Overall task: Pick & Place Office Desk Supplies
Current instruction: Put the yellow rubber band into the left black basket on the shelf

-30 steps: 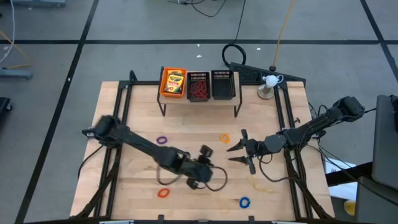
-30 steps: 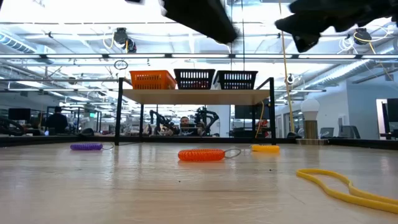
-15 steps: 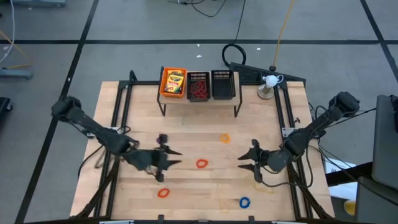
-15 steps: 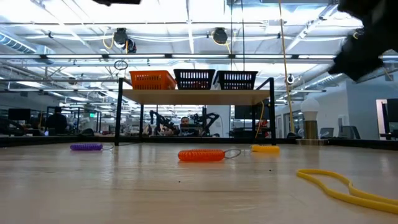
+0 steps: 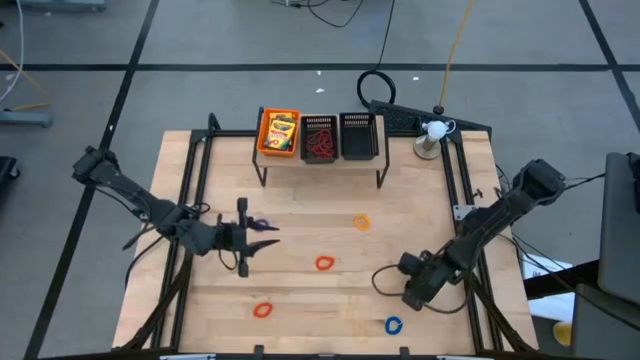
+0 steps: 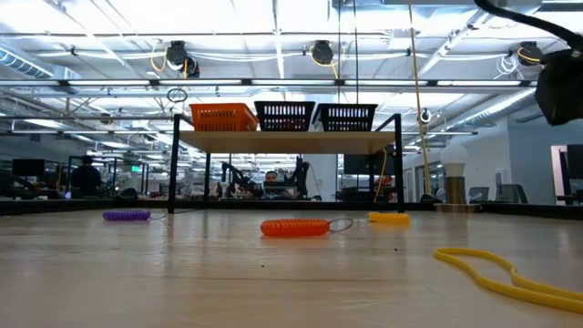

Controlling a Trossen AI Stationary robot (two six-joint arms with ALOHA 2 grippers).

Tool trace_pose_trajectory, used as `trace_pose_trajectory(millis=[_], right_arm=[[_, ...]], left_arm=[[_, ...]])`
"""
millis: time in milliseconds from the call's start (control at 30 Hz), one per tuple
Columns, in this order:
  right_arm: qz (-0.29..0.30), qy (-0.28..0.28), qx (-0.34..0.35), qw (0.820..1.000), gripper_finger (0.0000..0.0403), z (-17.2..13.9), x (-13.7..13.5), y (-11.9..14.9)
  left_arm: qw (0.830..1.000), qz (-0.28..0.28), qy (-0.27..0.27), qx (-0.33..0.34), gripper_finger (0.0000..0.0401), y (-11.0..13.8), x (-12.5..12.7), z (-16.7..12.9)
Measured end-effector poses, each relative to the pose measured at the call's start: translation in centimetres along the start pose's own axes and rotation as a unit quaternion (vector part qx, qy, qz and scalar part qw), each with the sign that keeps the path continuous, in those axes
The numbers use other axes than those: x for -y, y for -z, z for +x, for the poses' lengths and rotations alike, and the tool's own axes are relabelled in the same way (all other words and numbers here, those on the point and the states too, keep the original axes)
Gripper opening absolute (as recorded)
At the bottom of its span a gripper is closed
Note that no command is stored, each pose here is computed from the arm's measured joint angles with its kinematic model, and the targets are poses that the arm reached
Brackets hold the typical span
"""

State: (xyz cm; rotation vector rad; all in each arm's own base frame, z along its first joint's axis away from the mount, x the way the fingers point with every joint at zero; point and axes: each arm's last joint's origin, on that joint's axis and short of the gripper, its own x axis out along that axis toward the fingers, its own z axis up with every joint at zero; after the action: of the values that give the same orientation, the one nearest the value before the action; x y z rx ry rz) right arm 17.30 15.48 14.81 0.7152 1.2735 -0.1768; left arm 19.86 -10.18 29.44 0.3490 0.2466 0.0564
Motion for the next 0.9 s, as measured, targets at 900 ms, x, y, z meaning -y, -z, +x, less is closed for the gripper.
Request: trace_pose_trajectory(millis=[900], right_arm=[[0.090,0.055,-0.051,0.993,0.0008,2.0,0.4,0.1]], left_arm=[[1.000,0.013,-0.007,0.003,0.0117,-0.1,-0.2,0.2]])
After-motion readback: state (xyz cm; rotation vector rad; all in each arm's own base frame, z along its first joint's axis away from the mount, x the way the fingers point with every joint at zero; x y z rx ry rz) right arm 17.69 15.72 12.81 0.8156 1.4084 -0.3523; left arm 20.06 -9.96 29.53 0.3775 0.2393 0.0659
